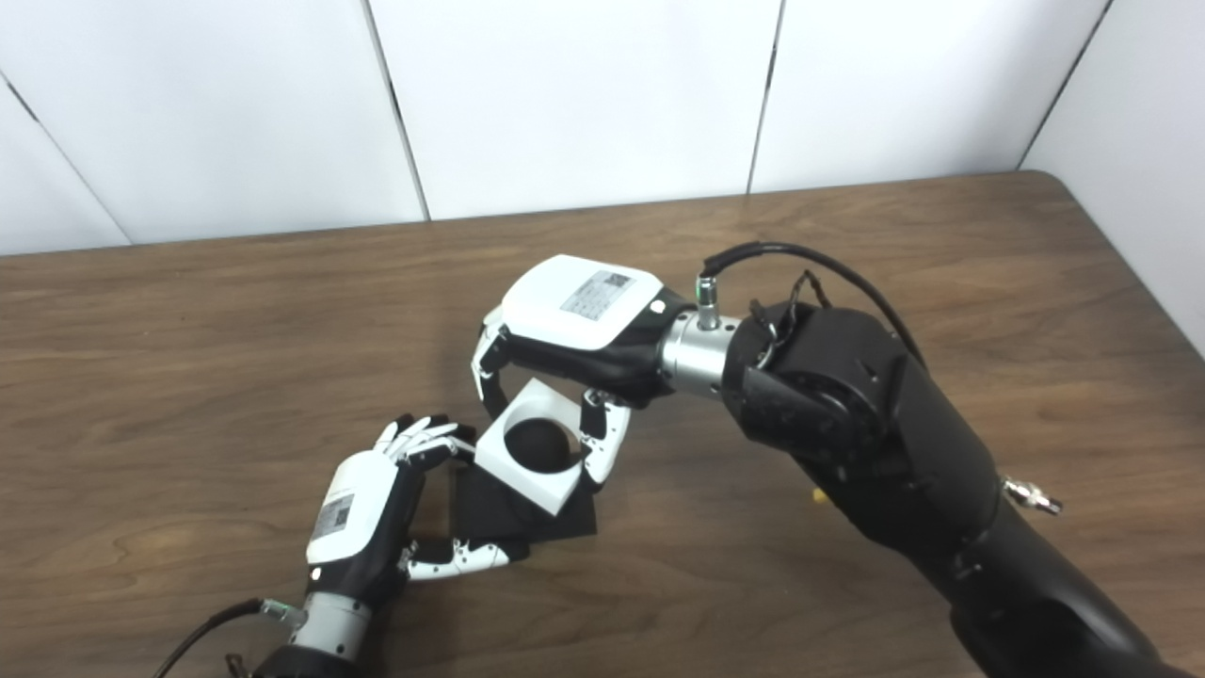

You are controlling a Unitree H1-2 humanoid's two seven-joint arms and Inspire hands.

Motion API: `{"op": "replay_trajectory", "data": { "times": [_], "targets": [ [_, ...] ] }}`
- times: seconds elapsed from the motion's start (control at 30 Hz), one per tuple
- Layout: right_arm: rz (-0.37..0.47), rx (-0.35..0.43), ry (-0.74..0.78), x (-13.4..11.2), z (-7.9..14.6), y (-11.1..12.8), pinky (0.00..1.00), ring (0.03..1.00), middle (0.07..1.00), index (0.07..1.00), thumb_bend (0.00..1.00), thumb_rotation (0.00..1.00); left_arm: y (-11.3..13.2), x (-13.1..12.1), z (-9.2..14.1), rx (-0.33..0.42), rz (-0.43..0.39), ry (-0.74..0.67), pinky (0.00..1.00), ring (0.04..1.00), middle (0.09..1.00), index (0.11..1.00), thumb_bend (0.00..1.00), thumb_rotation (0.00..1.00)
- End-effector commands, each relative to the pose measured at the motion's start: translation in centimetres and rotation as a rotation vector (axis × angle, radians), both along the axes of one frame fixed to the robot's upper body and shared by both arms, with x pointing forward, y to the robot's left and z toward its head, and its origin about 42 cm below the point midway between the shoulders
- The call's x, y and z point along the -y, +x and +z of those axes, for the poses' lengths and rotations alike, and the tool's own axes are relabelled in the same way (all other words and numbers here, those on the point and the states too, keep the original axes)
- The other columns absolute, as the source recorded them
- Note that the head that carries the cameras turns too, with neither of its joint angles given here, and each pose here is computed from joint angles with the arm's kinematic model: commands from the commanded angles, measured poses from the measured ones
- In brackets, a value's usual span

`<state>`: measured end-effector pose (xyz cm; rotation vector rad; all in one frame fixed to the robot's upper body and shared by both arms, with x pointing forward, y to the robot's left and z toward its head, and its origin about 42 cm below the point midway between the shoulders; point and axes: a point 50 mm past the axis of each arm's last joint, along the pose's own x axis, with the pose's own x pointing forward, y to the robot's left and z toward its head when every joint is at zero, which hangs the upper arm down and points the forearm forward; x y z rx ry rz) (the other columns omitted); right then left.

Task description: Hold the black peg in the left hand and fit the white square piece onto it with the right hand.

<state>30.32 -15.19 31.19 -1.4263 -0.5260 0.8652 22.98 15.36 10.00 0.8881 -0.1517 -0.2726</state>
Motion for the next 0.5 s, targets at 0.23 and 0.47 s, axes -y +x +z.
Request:
{"op": "replay_trajectory", "data": {
  "times": [0.23, 0.47],
  "targets": [
    [0.006, 0.072, 0.034, -0.64, 0.76, 0.54, 0.90, 0.858, 0.752, 0.483, 0.52, 0.13, -0.87, 0.45, -0.70, -0.069, -0.014, 0.015, 0.98, 0.878, 0.802, 0.485, 0.52, 0.05],
    [0.016, 0.070, 0.017, -0.63, 0.20, 0.46, 0.89, 0.848, 0.743, 0.483, 0.52, 0.13, -0.92, 0.48, -0.66, -0.066, -0.012, 0.014, 0.98, 0.878, 0.798, 0.485, 0.52, 0.05]
  ]
}}
